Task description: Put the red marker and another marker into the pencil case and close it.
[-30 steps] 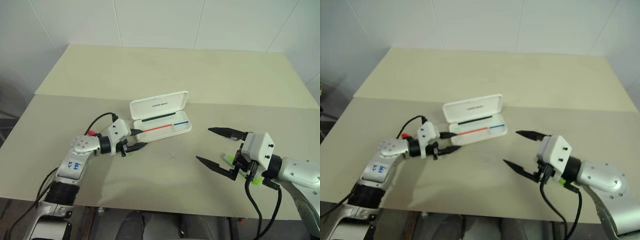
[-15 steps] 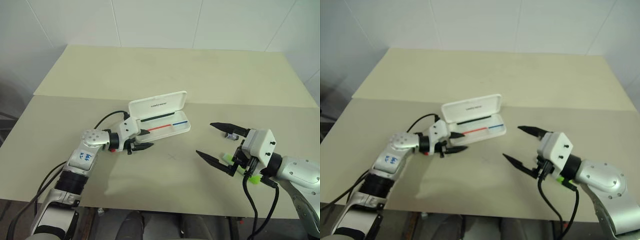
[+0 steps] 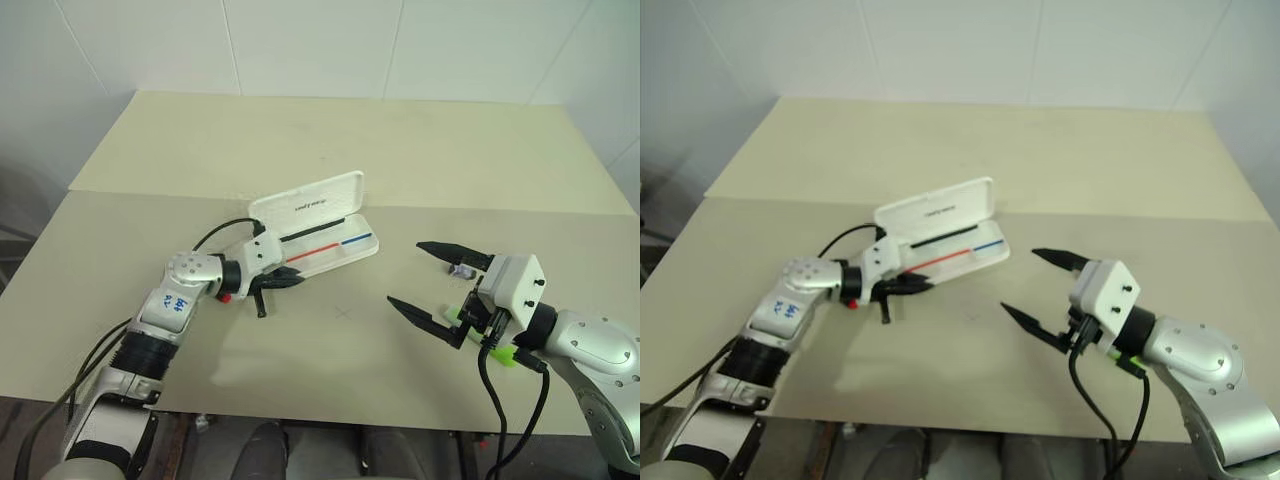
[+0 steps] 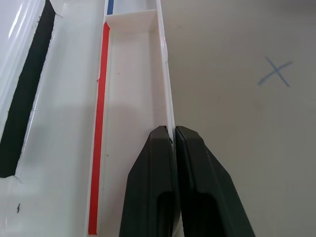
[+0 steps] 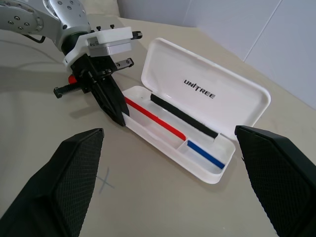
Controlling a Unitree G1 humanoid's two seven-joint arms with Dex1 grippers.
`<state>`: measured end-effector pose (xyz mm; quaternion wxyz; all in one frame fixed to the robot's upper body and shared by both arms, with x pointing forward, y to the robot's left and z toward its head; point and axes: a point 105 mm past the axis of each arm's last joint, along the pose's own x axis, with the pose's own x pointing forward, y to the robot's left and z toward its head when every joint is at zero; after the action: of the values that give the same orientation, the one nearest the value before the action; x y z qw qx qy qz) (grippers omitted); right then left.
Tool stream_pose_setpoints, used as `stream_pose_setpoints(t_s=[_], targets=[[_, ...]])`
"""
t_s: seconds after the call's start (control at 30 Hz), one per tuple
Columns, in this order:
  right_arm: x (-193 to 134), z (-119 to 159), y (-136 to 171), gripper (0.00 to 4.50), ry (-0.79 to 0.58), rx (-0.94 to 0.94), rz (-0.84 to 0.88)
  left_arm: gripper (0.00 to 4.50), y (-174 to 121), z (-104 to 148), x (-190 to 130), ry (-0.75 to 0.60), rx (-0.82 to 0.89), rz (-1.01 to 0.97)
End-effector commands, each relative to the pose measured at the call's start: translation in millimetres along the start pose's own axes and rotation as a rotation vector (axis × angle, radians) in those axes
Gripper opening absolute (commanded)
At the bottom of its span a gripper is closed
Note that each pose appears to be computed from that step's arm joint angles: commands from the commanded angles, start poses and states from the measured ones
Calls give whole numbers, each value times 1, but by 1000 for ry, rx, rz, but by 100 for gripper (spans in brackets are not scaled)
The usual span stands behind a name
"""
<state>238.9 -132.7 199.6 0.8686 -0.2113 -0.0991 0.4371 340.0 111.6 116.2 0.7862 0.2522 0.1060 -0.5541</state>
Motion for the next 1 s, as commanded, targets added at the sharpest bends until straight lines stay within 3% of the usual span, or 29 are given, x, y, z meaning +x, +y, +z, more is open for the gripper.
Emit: stream_pose_setpoints(t_s=[0.03, 0.27, 0.47, 0.77, 1.0], targets=[[0, 11, -2, 450, -30, -37, -3, 2, -10, 16, -3, -18, 85, -97], [-4, 10, -4, 450, -14, -34, -5, 2, -17, 30, -20, 10, 171, -186], [-19, 6, -4, 450, 34, -29, -7, 2, -35, 37, -15, 2, 224, -237], [-63, -12, -2, 450, 194, -5, 0, 2, -57, 28, -4, 0, 226, -295], [-61, -6, 5, 450, 177, -4, -1, 2, -58, 10, -5, 36, 236, -296]])
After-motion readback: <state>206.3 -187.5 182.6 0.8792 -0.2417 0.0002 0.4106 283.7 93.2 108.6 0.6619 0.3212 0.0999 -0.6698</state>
